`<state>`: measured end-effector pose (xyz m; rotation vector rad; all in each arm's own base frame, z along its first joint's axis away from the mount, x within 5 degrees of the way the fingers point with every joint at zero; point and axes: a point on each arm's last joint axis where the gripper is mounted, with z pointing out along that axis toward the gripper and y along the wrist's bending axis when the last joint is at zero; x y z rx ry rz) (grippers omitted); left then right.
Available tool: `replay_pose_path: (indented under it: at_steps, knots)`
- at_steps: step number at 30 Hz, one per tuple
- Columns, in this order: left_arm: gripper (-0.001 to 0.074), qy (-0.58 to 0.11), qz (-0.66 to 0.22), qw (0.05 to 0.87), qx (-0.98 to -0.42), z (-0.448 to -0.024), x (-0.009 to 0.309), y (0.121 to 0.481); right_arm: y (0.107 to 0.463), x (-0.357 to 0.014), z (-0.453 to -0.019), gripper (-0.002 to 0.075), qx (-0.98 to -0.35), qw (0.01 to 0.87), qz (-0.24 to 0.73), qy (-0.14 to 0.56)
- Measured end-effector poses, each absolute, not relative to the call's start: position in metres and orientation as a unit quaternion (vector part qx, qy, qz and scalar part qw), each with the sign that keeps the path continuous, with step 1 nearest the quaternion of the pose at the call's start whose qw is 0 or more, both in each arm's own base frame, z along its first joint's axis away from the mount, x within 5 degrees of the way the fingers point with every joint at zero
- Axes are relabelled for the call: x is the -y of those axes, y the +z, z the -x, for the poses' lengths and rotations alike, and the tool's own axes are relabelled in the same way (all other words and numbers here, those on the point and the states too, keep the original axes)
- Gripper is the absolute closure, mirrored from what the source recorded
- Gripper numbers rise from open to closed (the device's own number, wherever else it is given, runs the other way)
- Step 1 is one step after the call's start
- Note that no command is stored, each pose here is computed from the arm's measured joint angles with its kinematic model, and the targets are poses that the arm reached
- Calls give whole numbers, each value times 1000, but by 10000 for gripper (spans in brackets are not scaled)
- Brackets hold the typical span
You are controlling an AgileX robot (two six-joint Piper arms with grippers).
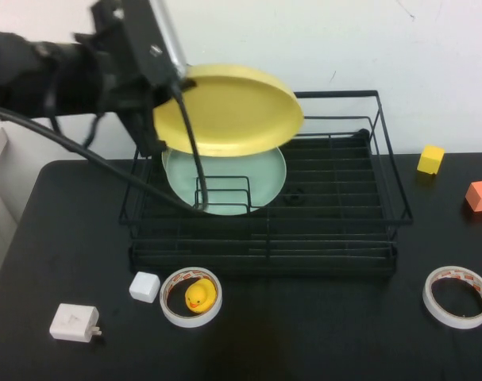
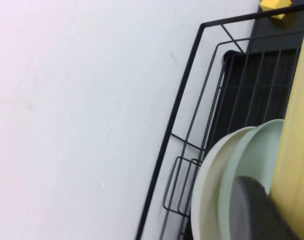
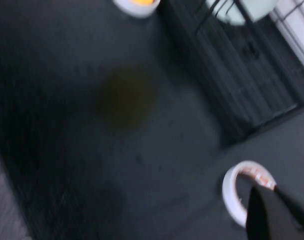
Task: Place plate on rack
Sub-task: Place the plate on the rack
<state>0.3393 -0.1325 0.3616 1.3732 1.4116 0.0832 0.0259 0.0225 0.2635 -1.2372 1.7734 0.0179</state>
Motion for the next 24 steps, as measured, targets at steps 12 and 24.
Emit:
replay_pose_path:
  at_steps: [12, 24]
  knots:
    - [652, 72, -605, 530, -590, -366, 153, 320, 262, -22, -24, 726, -710, 505, 491, 9]
    - [652, 62, -586, 521, -618, -379, 155, 299, 262, -21, -25, 726, -710, 505, 492, 6]
